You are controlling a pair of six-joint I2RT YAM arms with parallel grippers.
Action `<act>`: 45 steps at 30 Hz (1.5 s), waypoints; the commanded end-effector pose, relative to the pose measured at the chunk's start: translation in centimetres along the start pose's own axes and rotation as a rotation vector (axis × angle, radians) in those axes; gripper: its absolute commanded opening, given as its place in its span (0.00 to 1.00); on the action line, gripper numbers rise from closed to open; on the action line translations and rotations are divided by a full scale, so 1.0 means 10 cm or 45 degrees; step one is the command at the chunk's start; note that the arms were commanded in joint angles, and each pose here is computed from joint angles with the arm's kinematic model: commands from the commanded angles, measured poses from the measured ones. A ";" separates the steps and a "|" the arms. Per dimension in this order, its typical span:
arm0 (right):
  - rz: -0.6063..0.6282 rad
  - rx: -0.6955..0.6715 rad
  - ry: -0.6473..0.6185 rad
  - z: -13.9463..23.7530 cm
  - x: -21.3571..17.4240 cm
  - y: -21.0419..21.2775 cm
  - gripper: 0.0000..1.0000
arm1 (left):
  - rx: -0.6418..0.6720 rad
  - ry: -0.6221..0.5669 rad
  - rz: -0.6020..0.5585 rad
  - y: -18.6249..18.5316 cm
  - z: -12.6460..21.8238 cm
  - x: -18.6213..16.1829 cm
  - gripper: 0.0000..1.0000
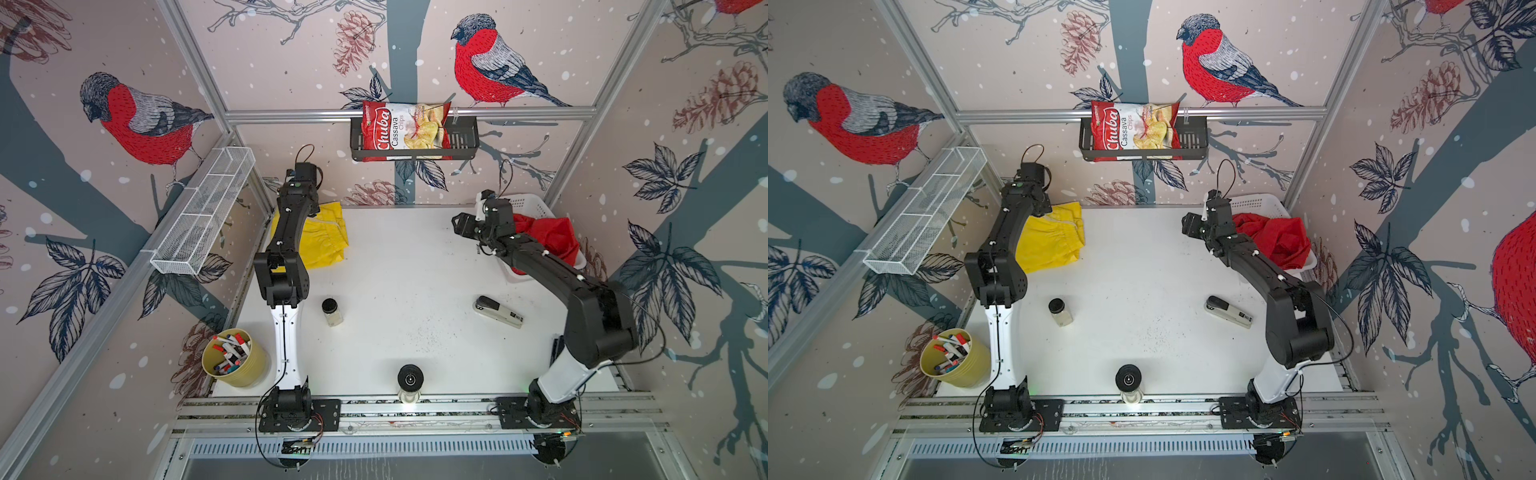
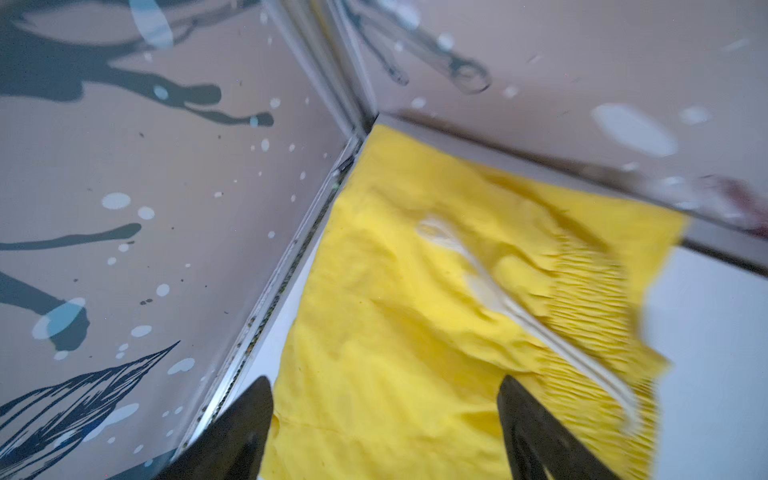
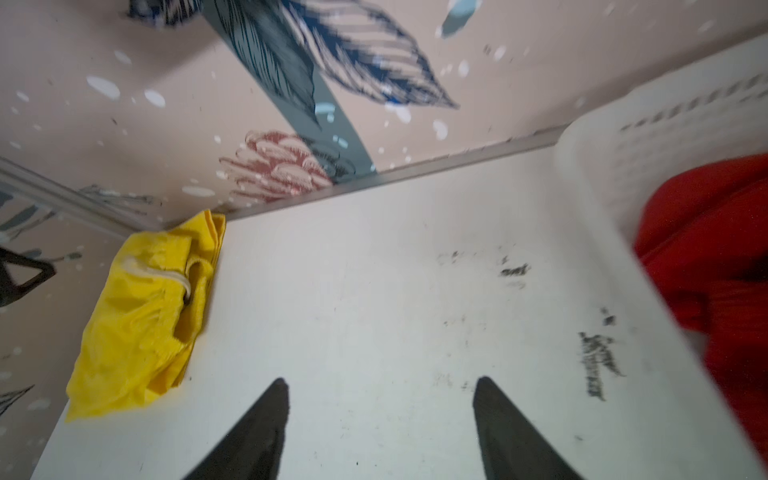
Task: Fold and stack the shorts
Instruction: 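Grasp the red shorts in the white basket with the right gripper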
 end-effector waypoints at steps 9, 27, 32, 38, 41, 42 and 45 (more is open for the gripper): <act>-0.216 -0.617 -0.205 0.78 0.46 -1.31 1.00 | -0.685 -0.136 -0.013 -0.94 1.54 -0.15 0.84; -0.303 -0.928 -0.091 0.58 0.18 -2.27 0.99 | -0.842 -0.341 0.193 -0.57 1.71 -0.61 0.84; -0.307 -0.943 -0.090 0.48 0.12 -2.36 1.00 | -0.906 -0.318 0.357 -0.30 1.47 -0.61 0.83; -0.352 -0.918 -0.090 0.42 0.06 -2.41 0.91 | -0.949 -0.284 0.407 -0.27 1.35 -0.64 0.83; -0.349 -0.877 -0.077 0.36 0.05 -2.38 0.58 | -0.948 -0.281 0.404 -0.26 1.34 -0.64 0.83; -0.347 -0.872 -0.078 0.35 0.06 -2.37 0.37 | -0.941 -0.287 0.403 -0.25 1.35 -0.63 0.83; -0.328 -0.876 -0.070 0.32 0.12 -2.36 0.08 | -0.921 -0.303 0.403 -0.20 1.36 -0.62 0.83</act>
Point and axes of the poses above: each gripper's point midway between its finger pads, its own z axis back along the fingers, its own y axis along the line the jaws close on, x = y × z, the point moved 2 cm from there along z, back along the fingers, and after that the axes turned 11 degrees about -z, right-handed, at the moved point
